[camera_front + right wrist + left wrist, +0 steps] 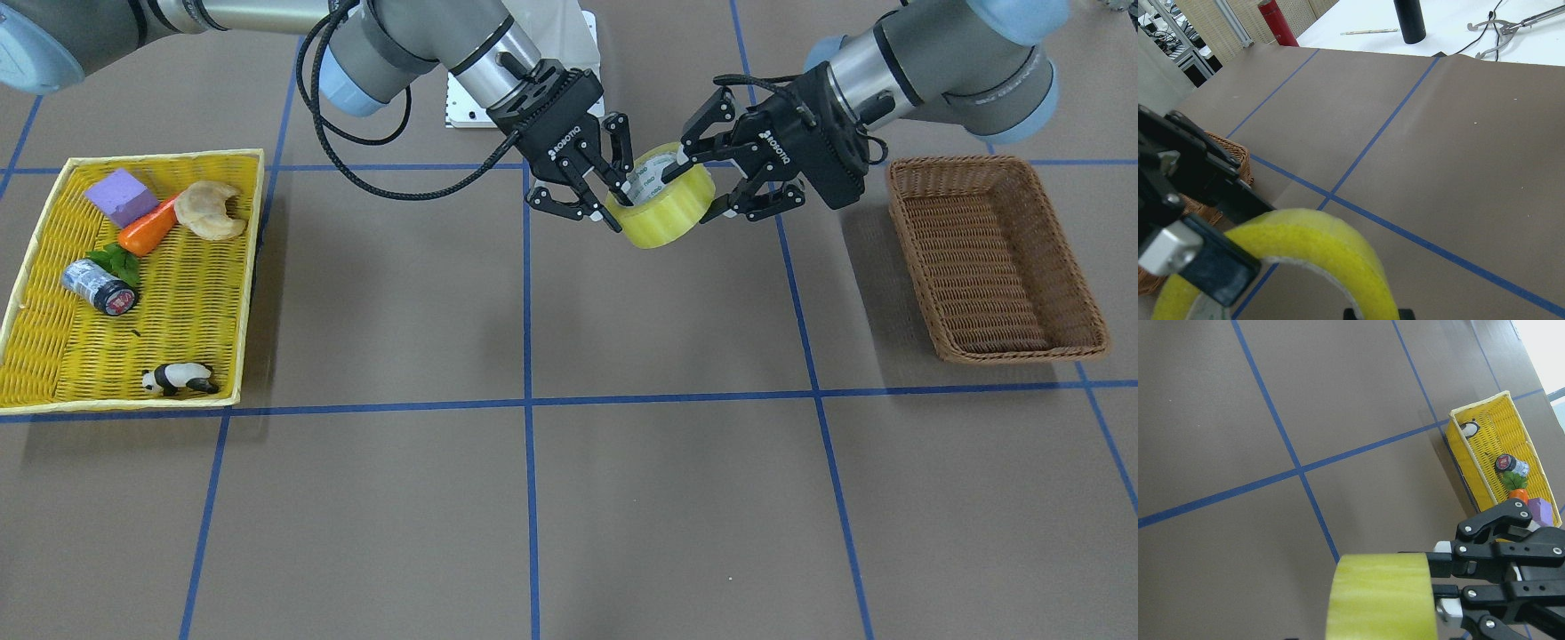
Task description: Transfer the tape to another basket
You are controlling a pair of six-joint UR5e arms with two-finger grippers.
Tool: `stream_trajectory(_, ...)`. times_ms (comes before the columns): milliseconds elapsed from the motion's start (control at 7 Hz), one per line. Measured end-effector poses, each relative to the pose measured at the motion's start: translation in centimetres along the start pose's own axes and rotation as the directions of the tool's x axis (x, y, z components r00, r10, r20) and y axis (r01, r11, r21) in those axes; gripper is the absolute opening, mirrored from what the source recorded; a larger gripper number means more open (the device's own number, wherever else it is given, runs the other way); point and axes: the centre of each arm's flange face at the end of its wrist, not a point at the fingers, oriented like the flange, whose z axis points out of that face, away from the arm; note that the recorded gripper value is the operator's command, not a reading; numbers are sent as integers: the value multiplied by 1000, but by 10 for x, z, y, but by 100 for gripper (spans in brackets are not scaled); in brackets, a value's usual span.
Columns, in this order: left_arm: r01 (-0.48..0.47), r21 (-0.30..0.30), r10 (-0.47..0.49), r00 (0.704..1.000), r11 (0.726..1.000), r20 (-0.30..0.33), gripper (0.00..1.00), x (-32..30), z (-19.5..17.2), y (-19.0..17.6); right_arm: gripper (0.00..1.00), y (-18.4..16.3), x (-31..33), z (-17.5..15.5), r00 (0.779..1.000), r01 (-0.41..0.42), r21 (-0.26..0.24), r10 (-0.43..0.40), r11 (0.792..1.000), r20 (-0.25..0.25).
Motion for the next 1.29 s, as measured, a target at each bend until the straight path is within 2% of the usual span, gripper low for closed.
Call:
stream_trajectory(571, -3, -16, 3, 1000, 1000, -16, 0, 2, -1, 3, 100, 4, 6, -4, 998, -62, 13, 62, 998, -8)
stream_trajectory(1000, 40, -20, -40, 999, 999, 1, 5, -11, 1, 4, 100, 21, 25, -29, 998, -68, 6, 69, 998, -7)
stream_trajectory(1286, 87, -11, -86, 995, 996, 41, 5, -39, -8, 9, 100, 11, 61, -40, 994, -90, 30, 91, 996, -63)
